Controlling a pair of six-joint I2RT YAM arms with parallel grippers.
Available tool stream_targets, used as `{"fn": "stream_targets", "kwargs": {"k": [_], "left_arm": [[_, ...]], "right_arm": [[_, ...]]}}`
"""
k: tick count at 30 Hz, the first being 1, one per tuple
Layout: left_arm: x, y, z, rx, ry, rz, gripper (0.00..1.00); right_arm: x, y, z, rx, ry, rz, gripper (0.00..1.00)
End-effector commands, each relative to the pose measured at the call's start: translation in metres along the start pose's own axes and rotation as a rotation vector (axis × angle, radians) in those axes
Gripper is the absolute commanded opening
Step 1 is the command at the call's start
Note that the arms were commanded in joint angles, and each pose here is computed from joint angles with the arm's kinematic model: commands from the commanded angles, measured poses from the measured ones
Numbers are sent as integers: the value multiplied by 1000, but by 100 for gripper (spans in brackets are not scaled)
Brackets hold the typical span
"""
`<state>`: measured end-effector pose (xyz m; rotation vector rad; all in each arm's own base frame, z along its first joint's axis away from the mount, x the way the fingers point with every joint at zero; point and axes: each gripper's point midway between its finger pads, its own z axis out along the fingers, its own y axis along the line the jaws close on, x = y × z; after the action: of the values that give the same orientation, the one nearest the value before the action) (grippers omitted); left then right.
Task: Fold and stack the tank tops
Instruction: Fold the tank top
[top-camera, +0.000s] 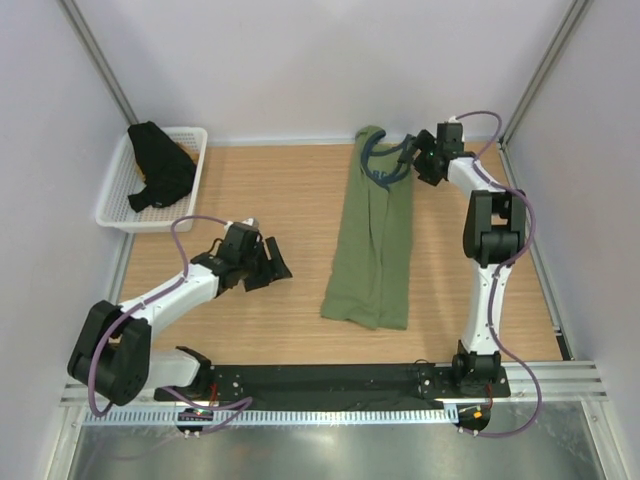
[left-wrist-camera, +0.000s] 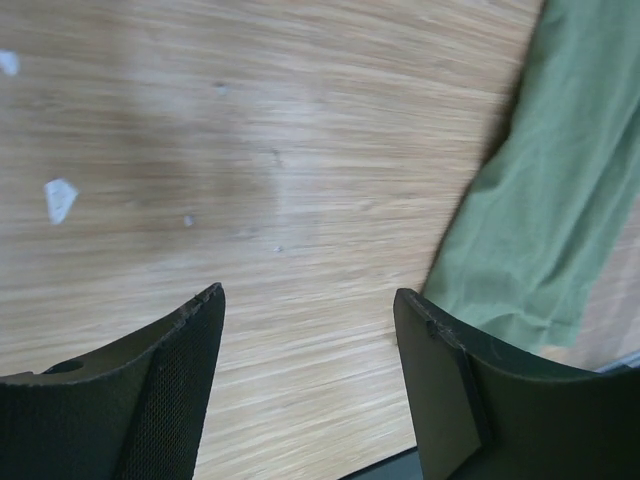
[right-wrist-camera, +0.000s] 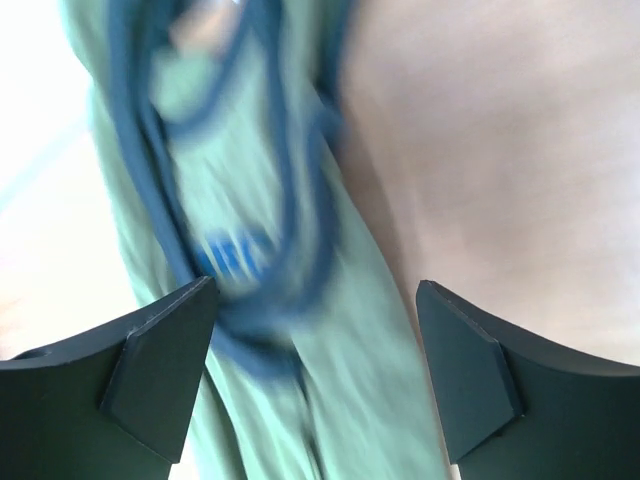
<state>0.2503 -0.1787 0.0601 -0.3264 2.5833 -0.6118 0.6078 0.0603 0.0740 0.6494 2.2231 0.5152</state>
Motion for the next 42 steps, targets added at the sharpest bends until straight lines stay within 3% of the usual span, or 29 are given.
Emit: {"fn": "stream_targets", "kwargs": {"k": [1,2,4,7,8,17,27,28,33,37,42], "left_arm": [[-7,-36,-2,150,-20,46,69],[-1,-39,1,154,-9,53,69],[7,-47,3,165,-1,76,69],[16,-60,10,181,14,76,68],[24,-68,12,194,28,93,68],[58,-96,39,203,97,120,65],[73,-108,56,200,132,137,57],[74,-112,58,205,136,142,55],[88,-106,74,171,181,149,25],[95,-95,74,148,193,147,0],[94,-75,64,126,132,114,0]], "right_arm": [[-5,2,-58,36,-13,-58,87],[-11,12,-82,20,-39,-67,86],[22,-10,-96,57,25,-56,84],[60,-20,-131,25,68,-36,72],[82,-34,-143,41,95,-34,64],[147,-80,-161,99,209,-72,67],[157,-71,-141,91,248,-116,63],[155,-74,-138,117,241,-126,63],[152,-74,-119,179,243,-157,49],[162,-70,-110,219,261,-209,24],[178,-46,-104,189,291,-263,14]]}}
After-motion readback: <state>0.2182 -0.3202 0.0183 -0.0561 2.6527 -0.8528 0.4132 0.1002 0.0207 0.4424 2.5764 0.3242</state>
